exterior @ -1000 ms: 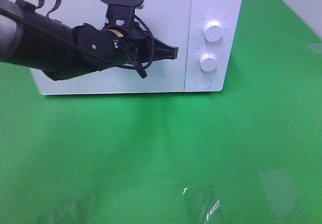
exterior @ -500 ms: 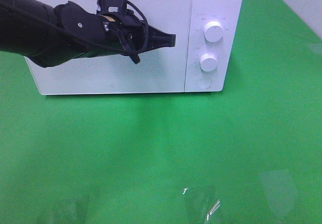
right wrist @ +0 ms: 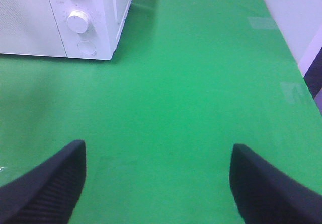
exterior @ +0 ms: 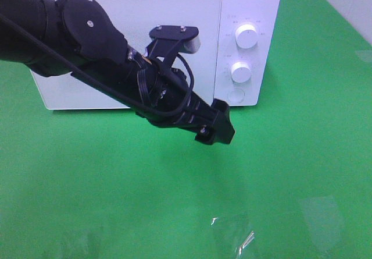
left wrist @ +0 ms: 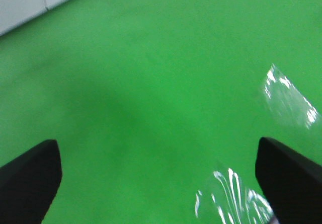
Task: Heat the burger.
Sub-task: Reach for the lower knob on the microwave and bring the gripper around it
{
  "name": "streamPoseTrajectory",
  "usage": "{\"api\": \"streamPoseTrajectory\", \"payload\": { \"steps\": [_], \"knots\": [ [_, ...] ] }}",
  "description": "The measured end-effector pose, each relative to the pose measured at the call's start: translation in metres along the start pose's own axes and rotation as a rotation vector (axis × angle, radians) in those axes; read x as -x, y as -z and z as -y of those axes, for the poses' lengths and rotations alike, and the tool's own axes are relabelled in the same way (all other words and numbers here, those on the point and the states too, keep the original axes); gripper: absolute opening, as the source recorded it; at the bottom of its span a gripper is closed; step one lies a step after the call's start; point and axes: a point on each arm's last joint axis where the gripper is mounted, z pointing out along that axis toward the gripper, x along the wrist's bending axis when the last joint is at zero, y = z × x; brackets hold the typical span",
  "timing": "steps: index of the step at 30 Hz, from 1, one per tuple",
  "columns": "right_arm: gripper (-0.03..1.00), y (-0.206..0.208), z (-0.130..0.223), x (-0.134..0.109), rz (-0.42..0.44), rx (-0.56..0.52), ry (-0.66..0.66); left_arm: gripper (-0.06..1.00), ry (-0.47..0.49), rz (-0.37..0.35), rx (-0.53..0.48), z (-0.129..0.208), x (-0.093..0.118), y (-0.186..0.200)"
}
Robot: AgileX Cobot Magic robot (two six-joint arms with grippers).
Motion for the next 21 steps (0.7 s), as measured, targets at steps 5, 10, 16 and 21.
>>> {"api": "streamPoseTrajectory", "payload": {
  "steps": [5, 10, 16, 21],
  "knots": [
    [0.75, 0.0, 0.0, 0.0, 0.0, 0.0, 0.0, 0.97, -0.086, 0.077, -0.199, 0.016, 0.01, 0.015],
    [0.75, 0.0, 0.0, 0.0, 0.0, 0.0, 0.0, 0.97, -0.094, 0.084, -0.294, 0.021, 0.01, 0.033],
    [0.75, 0.0, 0.0, 0.0, 0.0, 0.0, 0.0, 0.97, 0.065, -0.027, -0.369, 0.02, -0.031, 0.081],
    [0.75, 0.0, 0.0, 0.0, 0.0, 0.0, 0.0, 0.97, 0.204, -0.113, -0.364, 0.023, -0.073, 0.129]
  ]
}}
